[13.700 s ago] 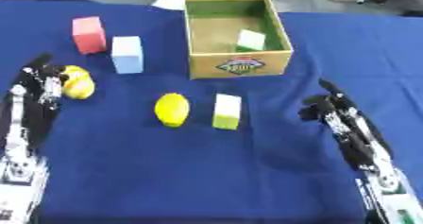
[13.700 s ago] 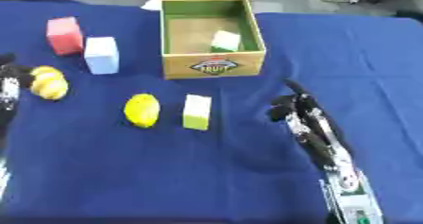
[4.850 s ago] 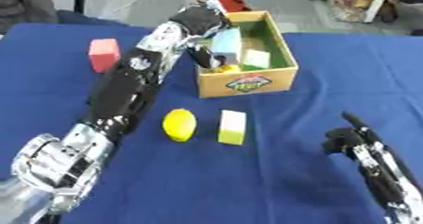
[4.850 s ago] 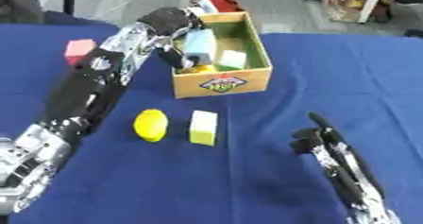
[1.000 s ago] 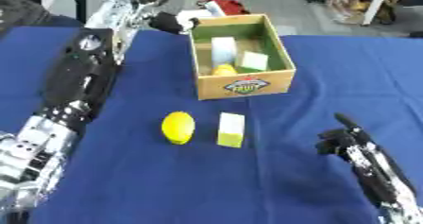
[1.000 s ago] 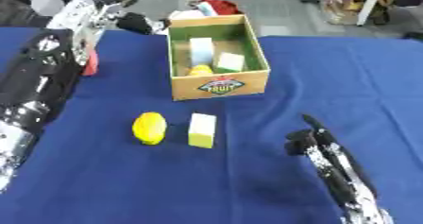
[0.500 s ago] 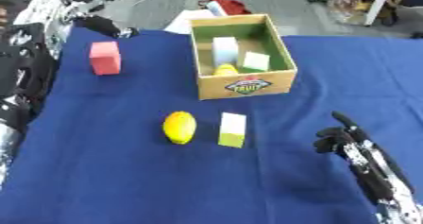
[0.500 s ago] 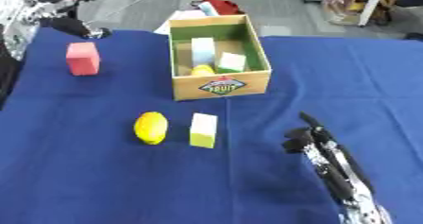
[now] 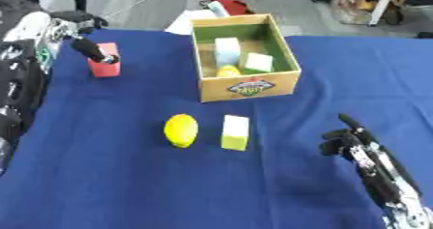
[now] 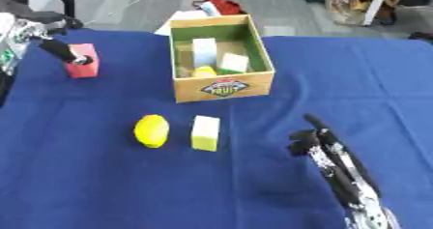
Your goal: Pick up objects on the table and place them in the box.
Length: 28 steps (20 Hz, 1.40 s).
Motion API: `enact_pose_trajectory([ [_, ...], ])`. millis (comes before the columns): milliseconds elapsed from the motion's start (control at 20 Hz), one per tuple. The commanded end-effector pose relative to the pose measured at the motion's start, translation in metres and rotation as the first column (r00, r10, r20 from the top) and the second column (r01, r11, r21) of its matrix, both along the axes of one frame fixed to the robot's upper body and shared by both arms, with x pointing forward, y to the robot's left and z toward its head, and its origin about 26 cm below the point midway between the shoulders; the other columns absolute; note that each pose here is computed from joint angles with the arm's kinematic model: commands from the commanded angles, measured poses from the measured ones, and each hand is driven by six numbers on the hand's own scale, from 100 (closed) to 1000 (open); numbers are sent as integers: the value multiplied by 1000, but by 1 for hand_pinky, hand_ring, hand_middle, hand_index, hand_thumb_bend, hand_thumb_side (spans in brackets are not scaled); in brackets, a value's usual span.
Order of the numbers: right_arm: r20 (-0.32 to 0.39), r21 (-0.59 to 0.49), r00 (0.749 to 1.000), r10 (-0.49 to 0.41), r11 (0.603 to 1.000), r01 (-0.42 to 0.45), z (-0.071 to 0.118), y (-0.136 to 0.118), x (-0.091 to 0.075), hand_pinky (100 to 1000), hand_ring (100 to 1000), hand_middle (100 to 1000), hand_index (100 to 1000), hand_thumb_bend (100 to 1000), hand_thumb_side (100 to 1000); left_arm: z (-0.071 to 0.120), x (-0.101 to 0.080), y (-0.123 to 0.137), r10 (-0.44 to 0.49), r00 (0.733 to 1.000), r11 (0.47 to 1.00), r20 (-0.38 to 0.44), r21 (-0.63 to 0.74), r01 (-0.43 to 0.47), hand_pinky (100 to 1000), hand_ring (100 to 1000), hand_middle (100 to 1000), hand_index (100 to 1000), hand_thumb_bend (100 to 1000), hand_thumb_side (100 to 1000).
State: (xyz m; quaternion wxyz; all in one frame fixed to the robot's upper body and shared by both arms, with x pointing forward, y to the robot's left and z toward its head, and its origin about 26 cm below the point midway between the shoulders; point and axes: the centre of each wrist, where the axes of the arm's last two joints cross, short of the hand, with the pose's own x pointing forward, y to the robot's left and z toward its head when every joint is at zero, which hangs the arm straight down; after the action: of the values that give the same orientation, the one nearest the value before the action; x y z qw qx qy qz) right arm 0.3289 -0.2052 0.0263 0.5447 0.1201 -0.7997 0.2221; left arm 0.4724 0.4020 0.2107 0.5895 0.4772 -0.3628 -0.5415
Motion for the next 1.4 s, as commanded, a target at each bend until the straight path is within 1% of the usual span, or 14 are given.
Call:
enact_pose_trajectory([
  [50, 20, -10, 1000, -8, 1000, 8, 6, -4, 3, 650, 656, 666, 1000, 100, 741, 12, -5, 18, 84, 995, 996, 60, 28, -86, 862, 846, 875, 978, 468, 385],
  [150, 21, -10, 1000, -8, 1000, 8, 6, -4, 3, 650, 656, 666, 1000, 100, 745, 8, -6, 21, 110, 991, 993, 71, 31, -112, 858, 839, 866, 971, 468, 339],
  [500, 24, -9, 1000, -4, 1000, 4, 7, -3, 4, 650, 656, 666, 1000, 100, 759, 0, -6, 23, 150, 978, 987, 144, 41, -157, 858, 838, 868, 967, 414, 319],
  [650, 26, -9, 1000, -1, 1000, 1, 8, -2, 4, 650, 656, 666, 1000, 100, 774, -2, -6, 23, 147, 979, 988, 138, 30, -152, 863, 843, 873, 969, 425, 320],
  [750, 29, -10, 1000, 0, 1000, 0, 8, -1, 5, 650, 655, 666, 1000, 100, 776, -2, -6, 24, 145, 981, 989, 130, 21, -148, 863, 841, 872, 968, 395, 335],
  [950, 33, -9, 999, 1, 1000, -1, 9, 0, 6, 650, 655, 666, 1000, 100, 785, -2, -8, 28, 145, 983, 989, 112, 9, -147, 856, 832, 860, 963, 383, 348],
  [1000, 34, -9, 999, 1, 1000, -1, 9, 1, 6, 650, 655, 666, 1000, 100, 788, -3, -8, 28, 145, 983, 989, 109, 9, -147, 851, 820, 847, 955, 382, 337],
  [1100, 34, -7, 999, 2, 1000, -2, 10, 1, 7, 650, 655, 666, 1000, 100, 787, -4, -9, 28, 142, 984, 989, 110, 16, -144, 819, 766, 790, 912, 356, 322],
  [1150, 35, -7, 999, 3, 1000, -2, 10, 2, 7, 650, 655, 666, 1000, 100, 785, -4, -9, 27, 140, 983, 989, 119, 24, -143, 782, 695, 712, 857, 314, 310],
  [1250, 36, -7, 999, 5, 1000, -5, 10, 2, 7, 650, 655, 666, 1000, 100, 781, 0, -8, 26, 133, 979, 989, 154, 38, -141, 751, 627, 626, 806, 276, 296],
  [1350, 35, -8, 999, 5, 1000, -4, 9, 2, 7, 650, 655, 666, 1000, 100, 775, 5, -8, 24, 120, 973, 990, 195, 49, -132, 722, 576, 562, 764, 242, 280],
  [1400, 34, -9, 999, 3, 1000, -3, 9, 1, 7, 650, 655, 666, 1000, 100, 774, 8, -8, 23, 107, 970, 991, 216, 55, -121, 721, 574, 559, 763, 239, 278],
])
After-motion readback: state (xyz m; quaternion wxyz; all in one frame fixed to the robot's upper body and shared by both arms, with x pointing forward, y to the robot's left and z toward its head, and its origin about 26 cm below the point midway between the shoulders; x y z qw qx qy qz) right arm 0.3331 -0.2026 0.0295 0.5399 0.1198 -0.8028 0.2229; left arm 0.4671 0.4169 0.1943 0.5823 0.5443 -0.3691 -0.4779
